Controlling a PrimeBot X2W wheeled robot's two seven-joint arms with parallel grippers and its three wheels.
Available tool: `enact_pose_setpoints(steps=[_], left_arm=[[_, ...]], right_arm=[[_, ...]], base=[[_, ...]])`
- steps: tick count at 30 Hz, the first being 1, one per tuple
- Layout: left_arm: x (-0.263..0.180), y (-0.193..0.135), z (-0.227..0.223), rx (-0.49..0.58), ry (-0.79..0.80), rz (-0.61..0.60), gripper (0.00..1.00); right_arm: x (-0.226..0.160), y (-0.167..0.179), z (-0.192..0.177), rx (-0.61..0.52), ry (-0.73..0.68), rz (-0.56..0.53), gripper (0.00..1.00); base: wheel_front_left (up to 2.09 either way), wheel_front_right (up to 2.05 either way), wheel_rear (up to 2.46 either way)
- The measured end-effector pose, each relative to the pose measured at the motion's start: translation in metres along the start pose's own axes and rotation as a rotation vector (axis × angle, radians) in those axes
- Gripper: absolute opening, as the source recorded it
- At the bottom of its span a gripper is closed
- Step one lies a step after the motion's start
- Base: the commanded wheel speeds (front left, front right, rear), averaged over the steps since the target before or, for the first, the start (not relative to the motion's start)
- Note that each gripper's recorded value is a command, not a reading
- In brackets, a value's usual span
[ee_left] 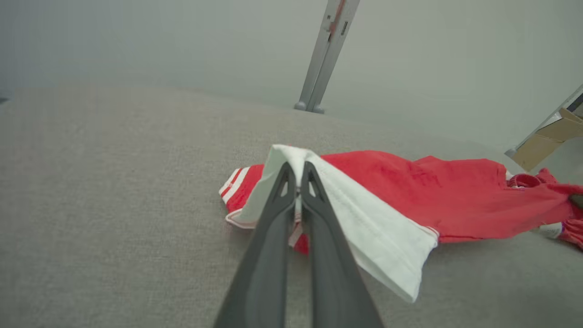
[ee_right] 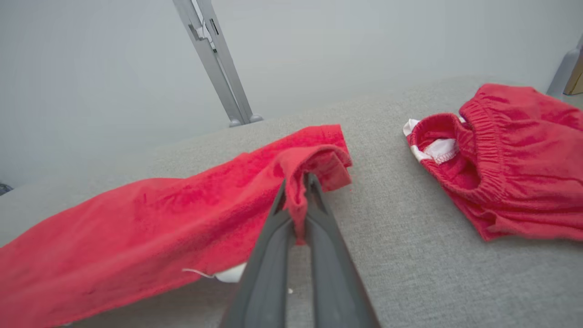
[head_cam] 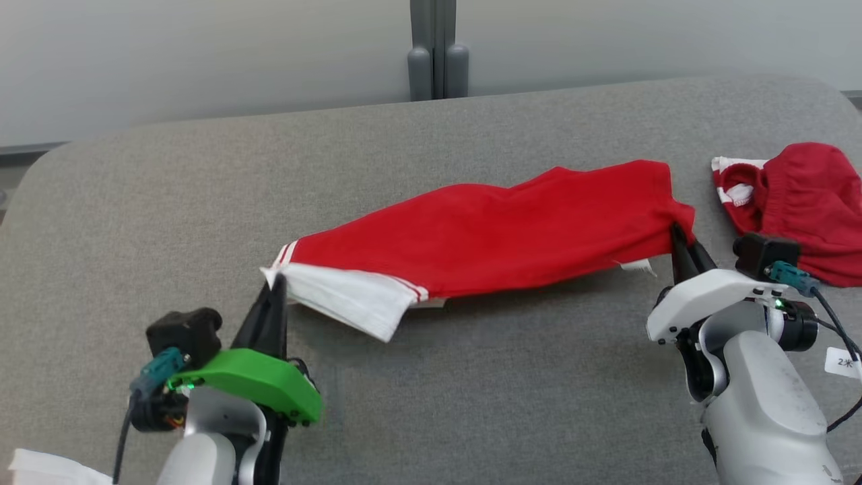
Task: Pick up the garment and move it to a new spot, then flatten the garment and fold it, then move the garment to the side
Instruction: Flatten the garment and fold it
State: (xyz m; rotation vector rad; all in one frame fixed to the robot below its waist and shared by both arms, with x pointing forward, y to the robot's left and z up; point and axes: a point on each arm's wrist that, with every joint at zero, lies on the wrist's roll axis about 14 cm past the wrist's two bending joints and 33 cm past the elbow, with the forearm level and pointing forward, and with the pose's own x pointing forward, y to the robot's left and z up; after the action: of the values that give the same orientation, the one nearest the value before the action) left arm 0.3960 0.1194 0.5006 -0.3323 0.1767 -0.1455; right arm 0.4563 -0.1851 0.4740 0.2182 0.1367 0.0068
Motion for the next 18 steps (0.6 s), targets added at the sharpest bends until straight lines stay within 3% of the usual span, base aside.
enact_pose_setpoints(steps=[8, 14, 18], left_arm=[[-0.024, -0.047, 0.135, 0.039, -0.406, -0.155, 0.00], [-0.079, -0.099, 0.236, 0.124, -0.736, -0.315, 0.00], [-0.121, -0.128, 0.281, 0.191, -0.917, -0.403, 0.00]], right_arm=[[-0.041, 0.021, 0.110, 0.036, -0.357, 0.083, 0.00], [-0.112, 0.027, 0.202, -0.004, -0.623, 0.119, 0.00], [-0.162, 0.032, 0.244, -0.070, -0.756, 0.122, 0.00]], base=[[0.00, 0.00, 0.00], [0.00, 0.00, 0.00], [0.00, 0.00, 0.00]])
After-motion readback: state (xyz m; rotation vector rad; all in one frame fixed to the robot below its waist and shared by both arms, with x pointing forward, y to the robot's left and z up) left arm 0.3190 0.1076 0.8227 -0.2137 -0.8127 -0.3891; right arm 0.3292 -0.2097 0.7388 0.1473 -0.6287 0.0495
